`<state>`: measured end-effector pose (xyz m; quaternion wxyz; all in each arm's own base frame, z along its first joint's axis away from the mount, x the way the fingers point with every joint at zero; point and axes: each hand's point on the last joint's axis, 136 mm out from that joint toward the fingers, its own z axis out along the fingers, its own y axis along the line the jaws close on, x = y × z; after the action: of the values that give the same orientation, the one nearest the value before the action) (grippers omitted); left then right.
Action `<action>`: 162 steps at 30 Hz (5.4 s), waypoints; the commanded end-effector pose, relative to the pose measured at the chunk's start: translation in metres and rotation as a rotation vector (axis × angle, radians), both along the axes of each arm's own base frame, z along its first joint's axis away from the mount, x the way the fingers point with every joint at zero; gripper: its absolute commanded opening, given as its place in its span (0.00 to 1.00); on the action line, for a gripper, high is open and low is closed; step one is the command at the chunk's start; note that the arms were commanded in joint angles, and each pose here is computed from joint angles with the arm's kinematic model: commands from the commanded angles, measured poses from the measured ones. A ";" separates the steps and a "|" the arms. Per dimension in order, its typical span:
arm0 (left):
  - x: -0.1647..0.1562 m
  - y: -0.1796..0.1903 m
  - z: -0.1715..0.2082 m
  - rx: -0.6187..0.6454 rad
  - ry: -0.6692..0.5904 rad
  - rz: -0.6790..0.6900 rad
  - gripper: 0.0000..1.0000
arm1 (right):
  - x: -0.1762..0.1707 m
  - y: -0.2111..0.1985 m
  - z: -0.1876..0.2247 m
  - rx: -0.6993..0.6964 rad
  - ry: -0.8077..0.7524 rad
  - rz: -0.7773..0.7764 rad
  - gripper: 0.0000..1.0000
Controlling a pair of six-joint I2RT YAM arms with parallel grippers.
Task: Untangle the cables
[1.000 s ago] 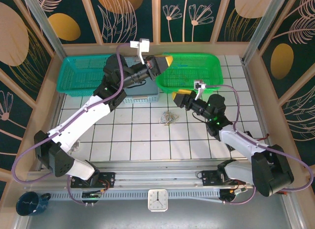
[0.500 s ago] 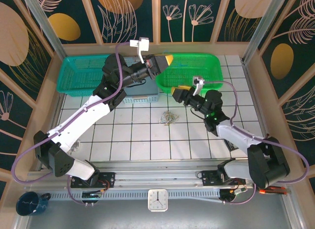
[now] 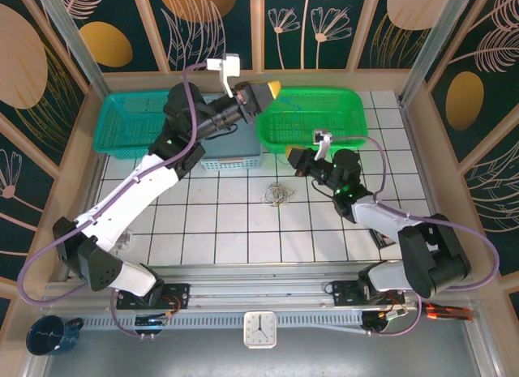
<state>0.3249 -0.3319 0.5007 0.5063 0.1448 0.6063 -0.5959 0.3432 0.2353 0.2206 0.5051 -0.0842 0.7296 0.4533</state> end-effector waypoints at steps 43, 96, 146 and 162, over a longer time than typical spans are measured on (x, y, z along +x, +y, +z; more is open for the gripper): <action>0.177 0.123 -0.112 0.215 0.032 0.505 0.00 | -0.029 -0.035 0.028 -0.091 0.034 -0.105 0.59; 0.017 0.081 -0.322 0.351 0.525 0.198 0.99 | -0.065 -0.007 -0.093 -0.350 0.393 -0.130 0.47; 0.023 0.077 -0.347 0.379 0.555 0.192 0.99 | -0.027 0.021 -0.041 -0.392 0.156 0.010 0.00; 0.007 0.060 -0.369 0.437 0.564 0.109 0.99 | -0.029 0.020 -0.026 -0.268 0.137 -0.002 0.00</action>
<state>0.3355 -0.2627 0.1349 0.3116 0.0239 0.8434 -0.4371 0.3105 0.2545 0.1809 0.4202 -0.1293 0.8327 0.3366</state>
